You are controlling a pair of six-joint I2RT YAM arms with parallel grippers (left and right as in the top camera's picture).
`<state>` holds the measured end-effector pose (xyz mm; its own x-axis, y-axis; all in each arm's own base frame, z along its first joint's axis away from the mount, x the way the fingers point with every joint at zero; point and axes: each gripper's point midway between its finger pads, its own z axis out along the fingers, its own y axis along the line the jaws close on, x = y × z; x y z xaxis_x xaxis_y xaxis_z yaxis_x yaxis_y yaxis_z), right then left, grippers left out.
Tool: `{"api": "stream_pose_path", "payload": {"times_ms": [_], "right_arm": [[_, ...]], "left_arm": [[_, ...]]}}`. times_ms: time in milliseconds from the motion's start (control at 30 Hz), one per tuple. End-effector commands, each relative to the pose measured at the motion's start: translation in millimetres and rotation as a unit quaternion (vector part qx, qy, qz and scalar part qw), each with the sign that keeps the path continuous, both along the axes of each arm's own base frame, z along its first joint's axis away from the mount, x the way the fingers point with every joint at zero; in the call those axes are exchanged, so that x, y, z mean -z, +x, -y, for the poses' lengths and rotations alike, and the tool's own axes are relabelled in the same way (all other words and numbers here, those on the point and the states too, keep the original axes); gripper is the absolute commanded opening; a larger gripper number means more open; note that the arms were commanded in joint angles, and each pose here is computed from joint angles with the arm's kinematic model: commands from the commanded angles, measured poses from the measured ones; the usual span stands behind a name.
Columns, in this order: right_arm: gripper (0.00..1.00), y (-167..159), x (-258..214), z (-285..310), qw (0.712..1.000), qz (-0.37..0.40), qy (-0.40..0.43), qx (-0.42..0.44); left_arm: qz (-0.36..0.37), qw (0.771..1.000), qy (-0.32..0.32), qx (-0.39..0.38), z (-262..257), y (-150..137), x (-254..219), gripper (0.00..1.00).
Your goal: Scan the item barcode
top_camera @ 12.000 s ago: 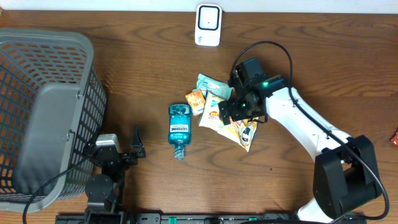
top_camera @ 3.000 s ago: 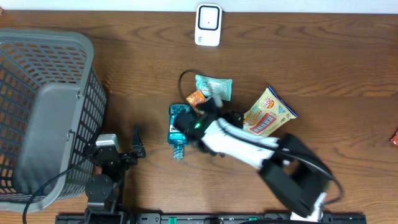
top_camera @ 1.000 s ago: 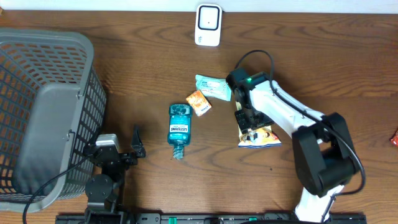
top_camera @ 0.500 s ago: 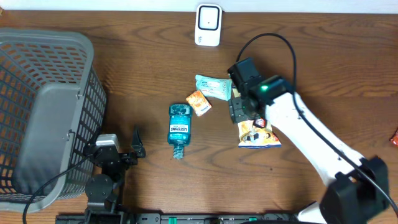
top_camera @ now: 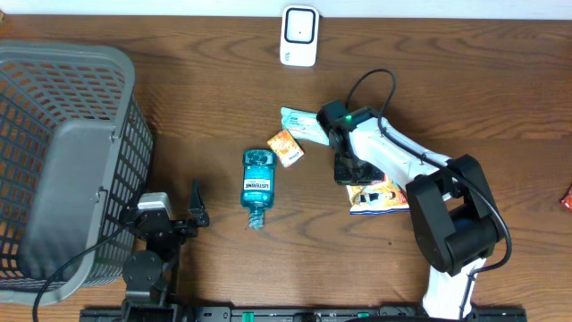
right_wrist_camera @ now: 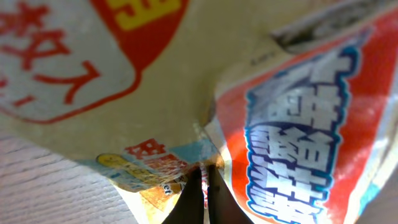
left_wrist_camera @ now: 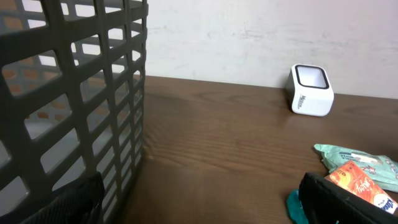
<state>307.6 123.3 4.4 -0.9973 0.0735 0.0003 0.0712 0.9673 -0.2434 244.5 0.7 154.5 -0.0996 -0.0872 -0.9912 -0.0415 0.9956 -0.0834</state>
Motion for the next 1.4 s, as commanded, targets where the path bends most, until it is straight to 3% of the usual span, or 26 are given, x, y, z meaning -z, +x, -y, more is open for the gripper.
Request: {"api": "stream_pose_path", "payload": {"times_ms": [0, 167, 300, 767, 967, 1100, 1133, 1167, 1200, 1233, 1367], "right_arm": [[0.01, -2.3, 7.9, -30.7, 0.994, -0.037, 0.085, -0.062], [0.01, 8.2, -55.8, -23.7, 0.993, 0.036, 0.083, -0.072], [0.04, 17.9, -87.6, 5.8, 0.994, 0.103, 0.027, -0.027], [0.06, -17.7, 5.2, 38.3, 0.998, 0.035, -0.008, 0.049], [0.01, -4.5, -6.6, 32.7, 0.998, 0.048, 0.001, 0.031], [0.03, 17.6, -53.1, 20.4, 0.997, 0.076, 0.022, 0.019], [0.09, 21.2, -60.8, 17.0, 0.996, 0.08, 0.03, 0.015], [0.26, 25.1, -69.9, 13.2, 0.995, 0.088, 0.039, 0.013], [0.34, 26.9, -73.7, 10.9, 0.995, 0.091, 0.045, 0.013], [0.54, 28.2, -77.3, 8.2, 0.994, 0.096, 0.053, 0.013], [0.83, 20.5, -68.4, 3.1, 0.995, 0.08, 0.054, 0.008]], "left_arm": [[-0.024, 1.0, -0.001, -0.015, -5.4, -0.8, 16.9, 1.0], [-0.024, 1.0, -0.001, -0.015, -5.3, -0.8, 16.8, 1.0], [-0.024, 1.0, -0.001, -0.015, -5.4, -0.8, 16.9, 1.0], [-0.024, 1.0, -0.001, -0.015, -5.3, -0.8, 16.9, 1.0], [-0.024, 1.0, -0.001, -0.015, -5.4, -0.8, 16.9, 1.0], [-0.024, 1.0, -0.001, -0.015, -5.3, -0.8, 16.9, 1.0], [-0.024, 1.0, -0.001, -0.015, -5.3, -0.8, 16.9, 1.0], [-0.024, 1.0, -0.001, -0.015, -5.3, -0.8, 16.9, 1.0], [-0.024, 1.0, -0.001, -0.015, -5.4, -0.8, 16.8, 1.0], [-0.024, 1.0, -0.001, -0.015, -5.4, -0.8, 16.9, 1.0], [-0.024, 1.0, -0.001, -0.015, -5.4, -0.8, 16.9, 1.0]]}}
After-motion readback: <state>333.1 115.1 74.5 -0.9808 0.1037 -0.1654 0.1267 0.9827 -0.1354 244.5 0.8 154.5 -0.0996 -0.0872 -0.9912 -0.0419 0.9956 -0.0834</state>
